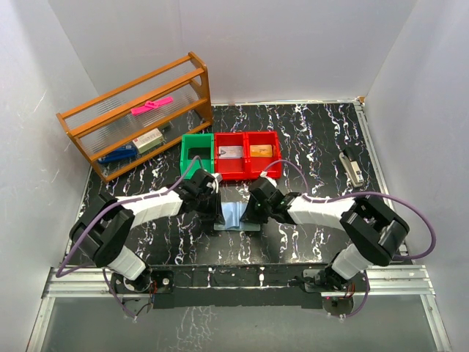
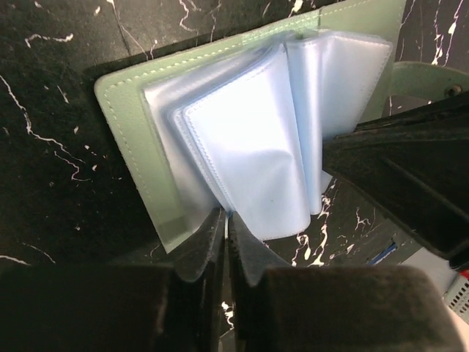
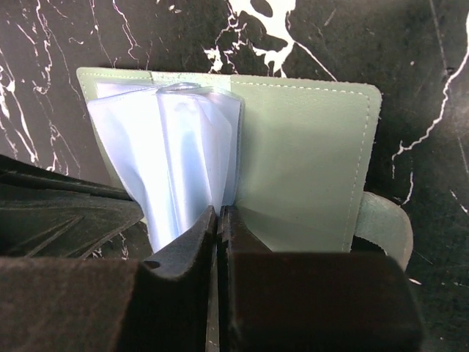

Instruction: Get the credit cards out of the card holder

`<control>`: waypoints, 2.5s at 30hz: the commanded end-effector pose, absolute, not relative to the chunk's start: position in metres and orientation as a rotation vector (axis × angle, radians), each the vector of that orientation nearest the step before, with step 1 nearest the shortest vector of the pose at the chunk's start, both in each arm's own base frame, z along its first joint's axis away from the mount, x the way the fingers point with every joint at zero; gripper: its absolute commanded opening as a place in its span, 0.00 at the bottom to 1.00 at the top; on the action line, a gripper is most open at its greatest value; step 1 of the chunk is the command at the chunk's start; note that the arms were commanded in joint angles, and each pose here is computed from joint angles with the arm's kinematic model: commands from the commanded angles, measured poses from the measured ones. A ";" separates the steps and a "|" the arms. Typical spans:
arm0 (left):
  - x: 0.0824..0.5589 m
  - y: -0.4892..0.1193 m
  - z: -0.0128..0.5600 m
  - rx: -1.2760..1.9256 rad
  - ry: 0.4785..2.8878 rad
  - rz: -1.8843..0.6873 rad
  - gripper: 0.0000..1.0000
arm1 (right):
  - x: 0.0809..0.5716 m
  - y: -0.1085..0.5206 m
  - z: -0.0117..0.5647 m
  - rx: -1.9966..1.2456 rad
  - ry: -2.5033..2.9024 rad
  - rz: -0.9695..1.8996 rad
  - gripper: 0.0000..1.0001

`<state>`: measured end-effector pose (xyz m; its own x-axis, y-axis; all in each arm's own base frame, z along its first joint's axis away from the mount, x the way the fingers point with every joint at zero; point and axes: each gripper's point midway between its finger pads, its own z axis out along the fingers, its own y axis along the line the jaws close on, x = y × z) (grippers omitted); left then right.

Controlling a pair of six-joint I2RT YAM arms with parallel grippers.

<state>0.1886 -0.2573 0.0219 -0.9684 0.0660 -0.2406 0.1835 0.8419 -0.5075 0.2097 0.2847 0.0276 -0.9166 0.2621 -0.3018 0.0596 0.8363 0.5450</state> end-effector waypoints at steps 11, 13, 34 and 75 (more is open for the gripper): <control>0.203 -0.261 0.021 0.290 2.838 -0.524 0.00 | 0.212 0.294 0.027 0.172 2.644 0.719 0.00; 0.201 -0.257 0.014 0.304 2.855 -0.457 0.00 | 0.212 0.298 0.030 0.178 2.635 0.756 0.00; 0.207 -0.226 0.085 0.159 2.658 -0.378 0.29 | 0.236 0.257 0.111 0.217 2.372 0.657 0.54; 0.217 -0.039 0.313 -0.192 1.918 0.156 0.99 | 0.322 0.104 0.344 0.124 1.752 0.239 0.98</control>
<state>0.2220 -0.0679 0.2770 -0.4094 -0.1384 -0.9018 -0.1689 0.9828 -0.0741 0.3059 0.1409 0.3375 -0.1523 0.2643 -0.9523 -0.1181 0.9518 0.2831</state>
